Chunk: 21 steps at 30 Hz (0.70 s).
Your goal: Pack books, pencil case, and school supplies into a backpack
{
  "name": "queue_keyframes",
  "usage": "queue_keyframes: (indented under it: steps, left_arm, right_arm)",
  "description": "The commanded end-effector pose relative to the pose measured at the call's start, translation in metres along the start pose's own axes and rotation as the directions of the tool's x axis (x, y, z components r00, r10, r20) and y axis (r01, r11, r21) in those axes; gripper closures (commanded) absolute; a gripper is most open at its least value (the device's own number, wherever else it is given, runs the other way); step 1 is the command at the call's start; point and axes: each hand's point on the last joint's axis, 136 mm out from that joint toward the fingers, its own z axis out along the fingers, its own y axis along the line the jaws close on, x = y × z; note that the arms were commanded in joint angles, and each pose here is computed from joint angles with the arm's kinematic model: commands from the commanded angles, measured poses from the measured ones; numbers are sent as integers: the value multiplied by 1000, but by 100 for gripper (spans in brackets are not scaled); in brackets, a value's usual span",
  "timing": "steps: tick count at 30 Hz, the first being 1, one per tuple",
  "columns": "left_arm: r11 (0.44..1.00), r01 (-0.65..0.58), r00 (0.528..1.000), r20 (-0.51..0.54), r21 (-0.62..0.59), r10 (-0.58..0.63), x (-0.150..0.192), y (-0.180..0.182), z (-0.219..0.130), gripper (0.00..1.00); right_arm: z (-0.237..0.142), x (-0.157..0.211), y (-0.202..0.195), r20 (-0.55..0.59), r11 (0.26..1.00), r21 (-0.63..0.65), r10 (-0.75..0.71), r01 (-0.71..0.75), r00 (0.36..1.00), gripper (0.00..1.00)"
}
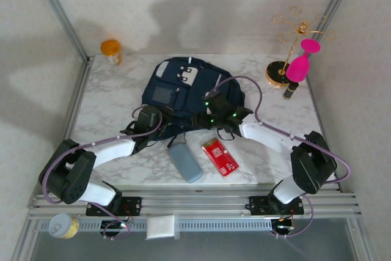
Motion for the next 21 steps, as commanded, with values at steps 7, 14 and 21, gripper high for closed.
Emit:
queue_keyframes:
  steps: [7,14,21]
  left_arm:
    - [1000,1,999,-33,-20,-2,-16,2,39,47]
    - [997,71,996,-59,28,-69,-13,-8,48,84]
    - [983,143,988,-79,116,-134,-15,-49,29,100]
  right_arm:
    - [48,25,41,-43,999,-36,-42,41,998,48]
    - [72,13,44,-11,998,-8,-61,61,998,50]
    - [74,-5,50,28,1000,-4,-9,9,1000,41]
